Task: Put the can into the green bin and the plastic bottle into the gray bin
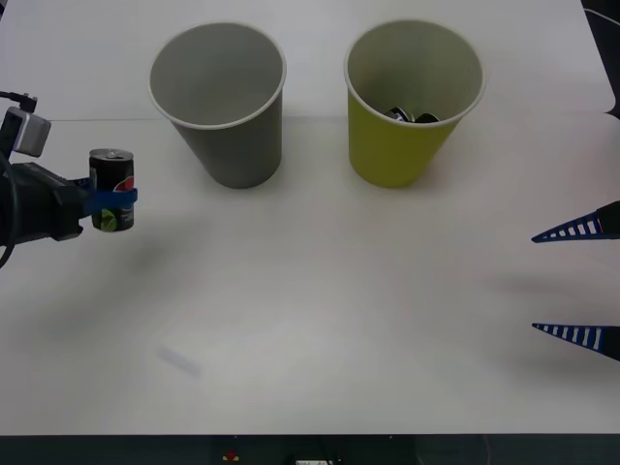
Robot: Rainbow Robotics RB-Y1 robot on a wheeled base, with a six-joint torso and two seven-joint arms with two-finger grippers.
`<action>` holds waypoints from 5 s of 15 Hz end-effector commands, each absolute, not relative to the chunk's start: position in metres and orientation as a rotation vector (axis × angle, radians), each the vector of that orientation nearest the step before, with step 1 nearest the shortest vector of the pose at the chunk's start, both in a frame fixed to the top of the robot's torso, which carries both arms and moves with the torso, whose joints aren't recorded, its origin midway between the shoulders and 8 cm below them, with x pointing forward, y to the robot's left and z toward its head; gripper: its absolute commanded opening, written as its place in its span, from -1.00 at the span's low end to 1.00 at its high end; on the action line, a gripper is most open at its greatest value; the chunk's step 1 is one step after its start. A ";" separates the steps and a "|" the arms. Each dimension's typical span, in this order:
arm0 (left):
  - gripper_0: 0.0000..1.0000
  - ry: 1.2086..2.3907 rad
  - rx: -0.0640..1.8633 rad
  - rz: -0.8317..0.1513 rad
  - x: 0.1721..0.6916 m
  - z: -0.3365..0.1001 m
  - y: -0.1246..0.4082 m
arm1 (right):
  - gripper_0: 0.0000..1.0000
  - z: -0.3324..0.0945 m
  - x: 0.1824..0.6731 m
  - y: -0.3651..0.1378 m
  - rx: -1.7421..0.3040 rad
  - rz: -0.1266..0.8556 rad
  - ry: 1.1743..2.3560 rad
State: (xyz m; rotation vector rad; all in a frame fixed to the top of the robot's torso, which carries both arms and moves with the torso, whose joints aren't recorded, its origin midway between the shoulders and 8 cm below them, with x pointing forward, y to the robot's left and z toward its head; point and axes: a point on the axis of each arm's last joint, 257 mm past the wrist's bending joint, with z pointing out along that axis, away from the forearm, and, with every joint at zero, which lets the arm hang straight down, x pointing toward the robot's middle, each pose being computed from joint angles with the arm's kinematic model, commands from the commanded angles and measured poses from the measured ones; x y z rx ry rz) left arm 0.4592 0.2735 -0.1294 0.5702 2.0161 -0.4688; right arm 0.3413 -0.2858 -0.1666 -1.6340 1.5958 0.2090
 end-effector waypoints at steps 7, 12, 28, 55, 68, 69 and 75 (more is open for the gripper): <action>-1.00 2.111 0.763 -0.582 0.415 -0.076 0.231 | 1.00 -0.167 0.341 -0.286 -1.634 0.209 1.596; -1.00 2.063 0.920 -0.545 0.421 -0.045 0.203 | 1.00 -0.167 0.341 -0.286 -1.634 0.209 1.596; -1.00 1.981 1.257 -0.571 0.499 0.020 -0.008 | 1.00 -0.167 0.341 -0.286 -1.634 0.209 1.596; 1.00 1.883 1.182 -0.296 0.588 -0.010 -0.133 | 1.00 -0.167 0.341 -0.286 -1.634 0.209 1.596; 1.00 1.720 1.342 -0.499 0.579 0.044 -0.017 | 1.00 -0.167 0.341 -0.286 -1.634 0.209 1.596; 1.00 1.689 1.363 -0.500 0.576 0.039 -0.008 | 1.00 -0.167 0.341 -0.286 -1.634 0.209 1.596; 1.00 1.571 1.471 -0.450 0.537 0.016 0.039 | 1.00 -0.167 0.341 -0.286 -1.634 0.209 1.596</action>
